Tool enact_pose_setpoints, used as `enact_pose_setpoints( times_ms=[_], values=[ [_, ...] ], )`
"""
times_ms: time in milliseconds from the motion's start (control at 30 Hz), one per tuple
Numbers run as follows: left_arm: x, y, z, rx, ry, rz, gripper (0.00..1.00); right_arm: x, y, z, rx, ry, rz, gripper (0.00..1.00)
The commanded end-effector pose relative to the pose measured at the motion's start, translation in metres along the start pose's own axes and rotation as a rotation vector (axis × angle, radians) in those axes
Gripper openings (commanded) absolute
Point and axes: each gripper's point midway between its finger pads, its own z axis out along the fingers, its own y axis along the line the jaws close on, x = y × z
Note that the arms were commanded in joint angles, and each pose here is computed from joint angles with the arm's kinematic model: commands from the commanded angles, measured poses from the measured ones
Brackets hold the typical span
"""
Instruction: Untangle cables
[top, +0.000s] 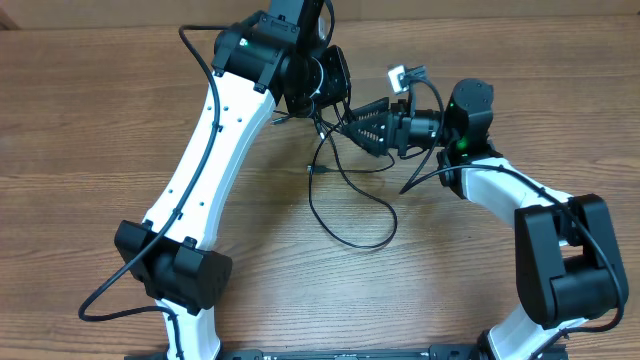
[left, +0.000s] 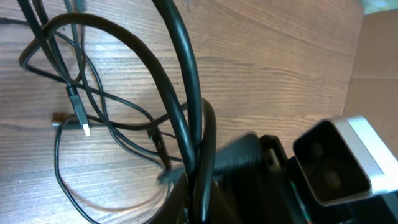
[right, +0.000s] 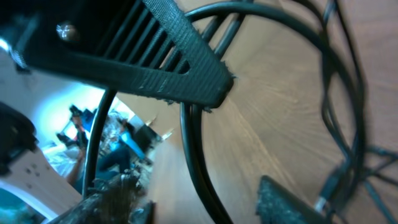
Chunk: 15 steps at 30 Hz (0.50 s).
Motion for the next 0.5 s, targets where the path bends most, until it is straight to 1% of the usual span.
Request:
enact_pose_setpoints(
  times_ms=[0,33,133,233,333,467],
  values=[
    [0.005,-0.005,0.0,0.0,0.002,0.015,0.04,-0.013,0.003,0.0,0.024,-0.032,-0.066,0.36],
    [0.006,-0.004,0.0,-0.002,0.004,0.014,0.04,-0.014,0.002,-0.001,0.03,-0.037,-0.07,0.34],
    [0.005,-0.004,0.0,-0.003,0.002,0.019,0.04,-0.015,0.001,-0.002,0.034,-0.04,-0.077,0.35],
    [0.002,-0.001,-0.001,-0.005,-0.002,0.019,0.04,-0.015,0.001,-0.003,0.035,-0.04,-0.077,0.48],
    [-0.002,0.003,-0.003,-0.009,-0.009,0.022,0.04,-0.015,0.001,-0.003,0.034,-0.04,-0.077,0.51],
    [-0.008,0.015,-0.007,-0.025,-0.011,-0.007,0.04,-0.015,0.001,-0.003,0.035,-0.04,-0.077,0.51]
  ],
)
